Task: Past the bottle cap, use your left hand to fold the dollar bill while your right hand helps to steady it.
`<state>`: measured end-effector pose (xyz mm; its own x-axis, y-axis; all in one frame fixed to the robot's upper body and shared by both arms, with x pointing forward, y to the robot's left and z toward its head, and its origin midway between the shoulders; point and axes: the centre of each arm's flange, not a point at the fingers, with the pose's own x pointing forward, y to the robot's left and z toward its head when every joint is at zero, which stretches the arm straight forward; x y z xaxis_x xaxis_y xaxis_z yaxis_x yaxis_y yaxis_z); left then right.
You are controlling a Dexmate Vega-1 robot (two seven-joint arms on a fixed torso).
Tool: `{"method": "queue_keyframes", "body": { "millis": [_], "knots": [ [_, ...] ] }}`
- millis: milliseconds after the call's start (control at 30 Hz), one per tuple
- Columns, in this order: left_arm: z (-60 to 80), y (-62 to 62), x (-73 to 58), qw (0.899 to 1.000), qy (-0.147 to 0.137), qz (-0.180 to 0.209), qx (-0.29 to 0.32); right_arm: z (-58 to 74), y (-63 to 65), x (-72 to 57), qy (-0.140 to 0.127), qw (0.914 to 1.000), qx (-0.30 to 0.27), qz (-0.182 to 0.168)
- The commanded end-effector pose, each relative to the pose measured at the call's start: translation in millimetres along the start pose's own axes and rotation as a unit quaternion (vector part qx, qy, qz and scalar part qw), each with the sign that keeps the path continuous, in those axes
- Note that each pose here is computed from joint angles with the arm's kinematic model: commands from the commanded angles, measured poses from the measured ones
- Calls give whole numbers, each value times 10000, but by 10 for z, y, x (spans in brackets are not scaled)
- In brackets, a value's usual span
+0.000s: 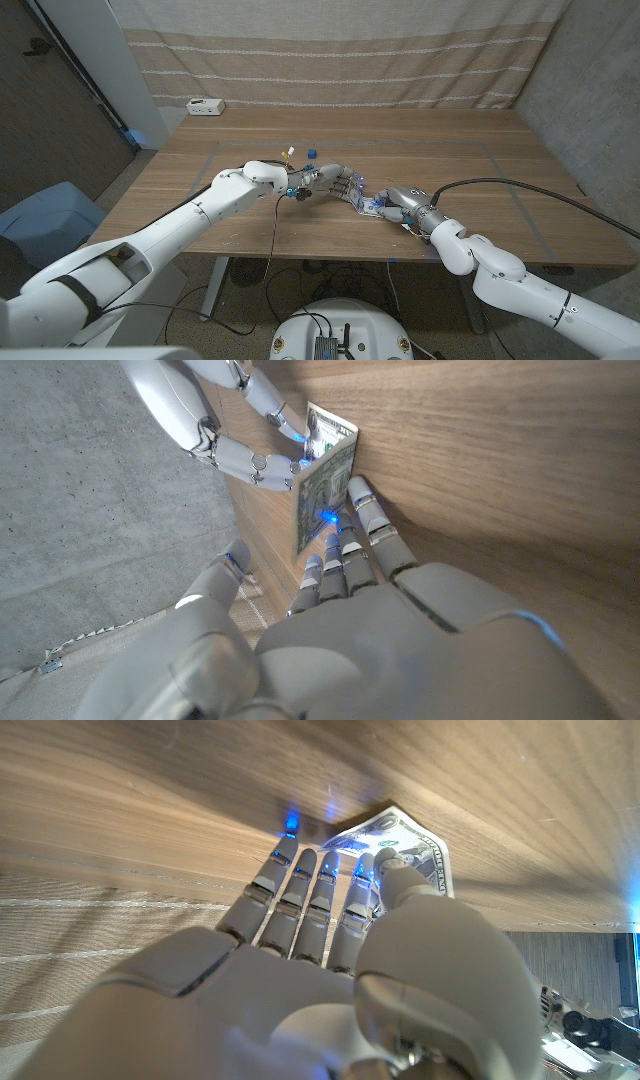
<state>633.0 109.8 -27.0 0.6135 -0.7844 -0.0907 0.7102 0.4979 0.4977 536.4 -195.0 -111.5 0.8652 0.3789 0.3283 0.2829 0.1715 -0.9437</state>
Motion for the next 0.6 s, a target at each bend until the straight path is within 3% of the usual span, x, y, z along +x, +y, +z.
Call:
{"method": "queue_keyframes", "body": {
  "millis": [33,400,600],
  "knots": [
    [96,-23,62,9980,-521,-128,-321,-27,42,33,25,9999,-10,113],
    [156,-37,-74,9806,-1489,24,-1271,-55,101,56,87,9994,-130,295],
    [124,-65,-83,9823,-1315,-49,-1335,-57,107,49,96,9995,-121,292]
  ]
}}
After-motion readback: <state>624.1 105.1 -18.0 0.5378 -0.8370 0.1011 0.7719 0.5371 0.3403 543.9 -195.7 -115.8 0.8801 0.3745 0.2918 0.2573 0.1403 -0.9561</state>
